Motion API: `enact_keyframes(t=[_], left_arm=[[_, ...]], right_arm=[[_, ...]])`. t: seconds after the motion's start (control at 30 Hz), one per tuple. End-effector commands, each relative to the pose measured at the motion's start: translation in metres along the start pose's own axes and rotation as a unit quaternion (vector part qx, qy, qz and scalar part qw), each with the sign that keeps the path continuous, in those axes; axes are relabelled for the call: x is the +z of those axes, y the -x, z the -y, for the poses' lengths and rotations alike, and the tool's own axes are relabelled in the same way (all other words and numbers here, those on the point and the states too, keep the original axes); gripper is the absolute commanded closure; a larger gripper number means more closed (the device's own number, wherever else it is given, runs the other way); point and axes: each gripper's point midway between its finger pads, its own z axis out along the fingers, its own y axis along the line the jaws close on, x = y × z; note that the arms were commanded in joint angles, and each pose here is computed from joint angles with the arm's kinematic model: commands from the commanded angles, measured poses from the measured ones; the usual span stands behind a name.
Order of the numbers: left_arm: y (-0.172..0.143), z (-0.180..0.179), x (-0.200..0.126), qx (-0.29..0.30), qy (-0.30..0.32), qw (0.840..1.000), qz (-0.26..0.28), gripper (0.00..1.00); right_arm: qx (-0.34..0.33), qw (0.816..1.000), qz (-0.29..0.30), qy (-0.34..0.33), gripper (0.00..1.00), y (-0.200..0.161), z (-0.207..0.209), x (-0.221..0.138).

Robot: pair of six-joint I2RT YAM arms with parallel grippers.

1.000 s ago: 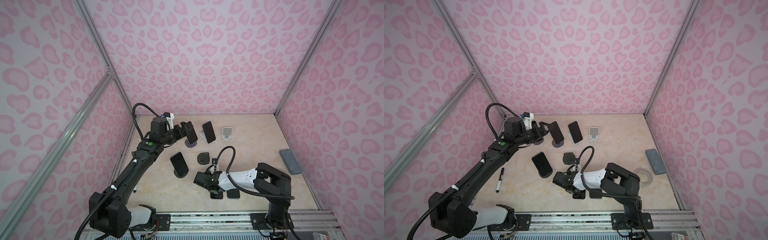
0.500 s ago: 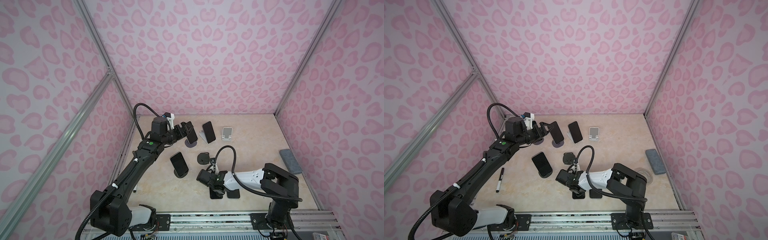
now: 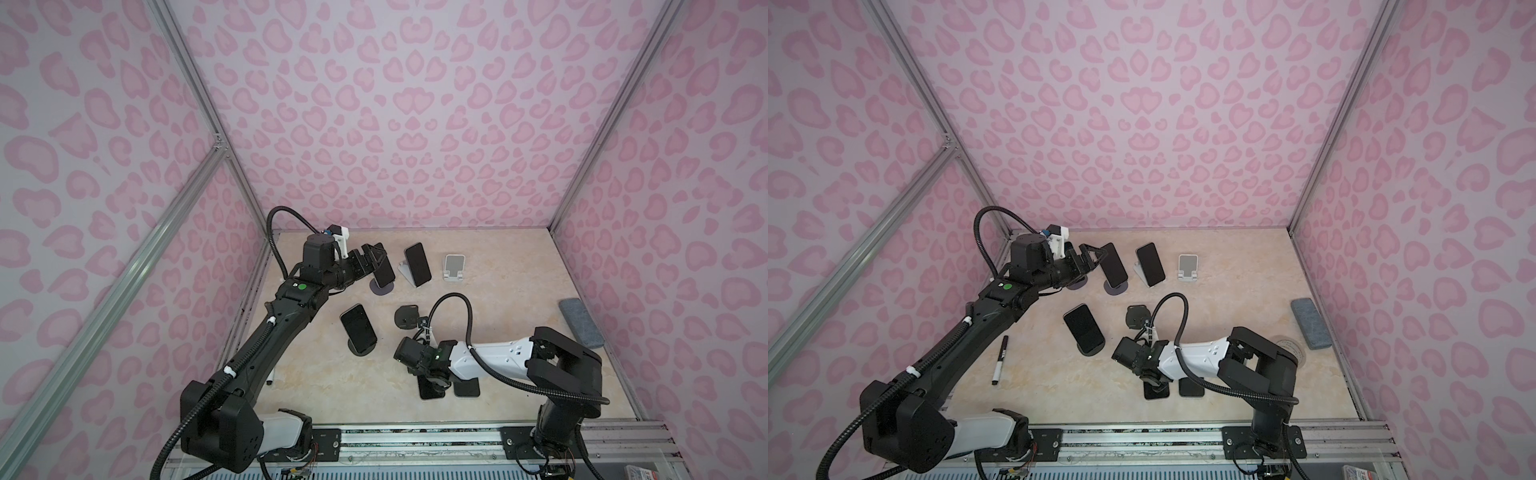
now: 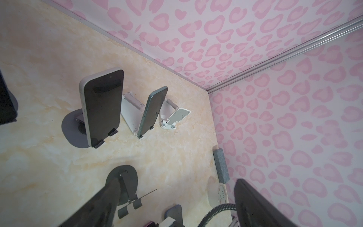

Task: Remove the phone from the phone stand
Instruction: Place the phone at the bottom-center of the table.

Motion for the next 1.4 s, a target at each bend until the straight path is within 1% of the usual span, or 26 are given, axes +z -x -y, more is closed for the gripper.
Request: enact_keyframes(t=[0.0, 0.13, 0.23, 0.3, 0.37, 0.47, 0.7, 0.87, 0.93, 1.03, 1.17, 1.23, 1.37], left_arm=[[0.005, 0.005, 0.001, 0.012, -0.011, 1.0, 0.008, 0.06], [0.004, 0.005, 0.002, 0.011, -0.012, 1.0, 0.004, 0.06], [0.004, 0.005, 0.002, 0.009, -0.013, 1.0, 0.003, 0.06], [0.004, 0.005, 0.002, 0.01, -0.013, 1.0, 0.004, 0.06], [0.004, 0.005, 0.002, 0.01, -0.013, 1.0, 0.004, 0.06], [0.004, 0.006, 0.001, 0.011, -0.014, 1.0, 0.006, 0.06], [0.004, 0.005, 0.003, 0.009, -0.013, 1.0, 0.003, 0.06], [0.003, 0.004, 0.003, 0.008, -0.013, 1.0, 0.002, 0.06], [0.003, 0.004, 0.004, 0.009, -0.012, 1.0, 0.003, 0.06], [0.003, 0.004, 0.004, 0.009, -0.011, 1.0, 0.002, 0.06], [0.003, 0.004, 0.004, 0.01, -0.012, 1.0, 0.003, 0.06], [0.003, 0.006, 0.003, 0.014, -0.016, 1.0, 0.001, 0.06], [0.005, 0.01, 0.001, 0.018, -0.019, 1.0, 0.003, 0.06]], right_arm=[[-0.027, 0.998, -0.059, 0.01, 0.15, -0.027, 0.002, 0.0], [-0.023, 0.997, -0.069, 0.019, 0.14, -0.032, 0.002, -0.004], [-0.022, 0.996, -0.081, 0.006, 0.14, -0.037, 0.009, -0.006], [-0.022, 0.996, -0.087, 0.0, 0.16, -0.042, 0.012, -0.006], [-0.026, 0.995, -0.091, -0.014, 0.21, -0.044, 0.017, -0.004], [-0.028, 0.995, -0.081, -0.044, 0.24, -0.04, 0.028, -0.003], [0.001, 0.996, -0.065, -0.068, 0.26, -0.034, 0.051, -0.005], [0.012, 0.996, -0.065, -0.053, 0.26, -0.033, 0.05, -0.004], [0.015, 0.996, -0.063, -0.059, 0.26, -0.032, 0.05, -0.004], [0.025, 0.997, -0.054, -0.058, 0.22, -0.027, 0.05, -0.005], [0.022, 0.998, -0.036, -0.035, 0.12, -0.011, 0.037, -0.017], [0.025, 0.999, -0.02, -0.032, 0.09, 0.003, 0.034, -0.027], [0.027, 0.999, 0.024, -0.021, 0.06, 0.036, 0.029, -0.054]])
